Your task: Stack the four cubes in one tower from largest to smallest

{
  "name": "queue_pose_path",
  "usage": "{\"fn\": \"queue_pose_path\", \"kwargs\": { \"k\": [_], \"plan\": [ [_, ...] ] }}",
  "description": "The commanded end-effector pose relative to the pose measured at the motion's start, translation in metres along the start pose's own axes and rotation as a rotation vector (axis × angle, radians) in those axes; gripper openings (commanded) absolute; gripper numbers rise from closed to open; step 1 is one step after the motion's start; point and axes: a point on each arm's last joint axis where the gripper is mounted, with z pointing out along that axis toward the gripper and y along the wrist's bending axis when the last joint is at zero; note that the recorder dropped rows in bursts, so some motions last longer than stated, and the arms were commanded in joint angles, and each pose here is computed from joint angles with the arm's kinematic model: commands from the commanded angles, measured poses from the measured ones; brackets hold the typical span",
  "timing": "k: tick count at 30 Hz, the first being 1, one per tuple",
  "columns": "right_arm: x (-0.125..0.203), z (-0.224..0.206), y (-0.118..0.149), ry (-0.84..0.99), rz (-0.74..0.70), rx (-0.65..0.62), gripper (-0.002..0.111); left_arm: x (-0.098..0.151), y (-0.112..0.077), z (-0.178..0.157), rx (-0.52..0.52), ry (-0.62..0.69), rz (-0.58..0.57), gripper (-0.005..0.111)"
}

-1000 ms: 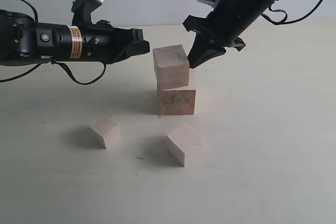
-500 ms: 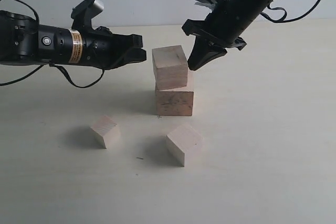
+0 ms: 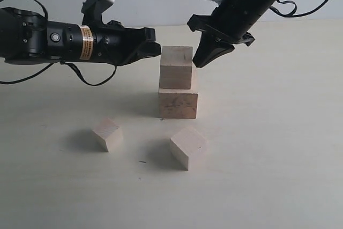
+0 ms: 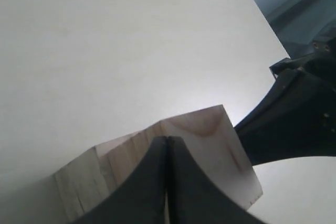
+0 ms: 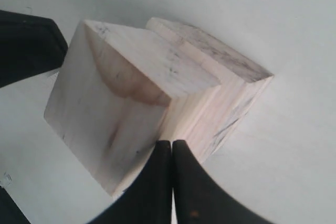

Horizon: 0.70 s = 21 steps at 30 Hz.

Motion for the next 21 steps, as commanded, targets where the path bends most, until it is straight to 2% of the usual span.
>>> {"fn": "queue_pose_path", "kwargs": {
  "k": [1, 21],
  "plan": [
    [0.0002, -0.0030, 0.0037, -0.008, 0.002, 0.001, 0.000, -0.0037, -0.0054, -0.0008, 0.013, -0.014, 0.008, 0.000],
    [0.0004, -0.0030, 0.0032, -0.005, 0.000, 0.007, 0.000, 0.0003, -0.0096, -0.0006, 0.054, 0.028, 0.002, 0.000]
  ]
}}
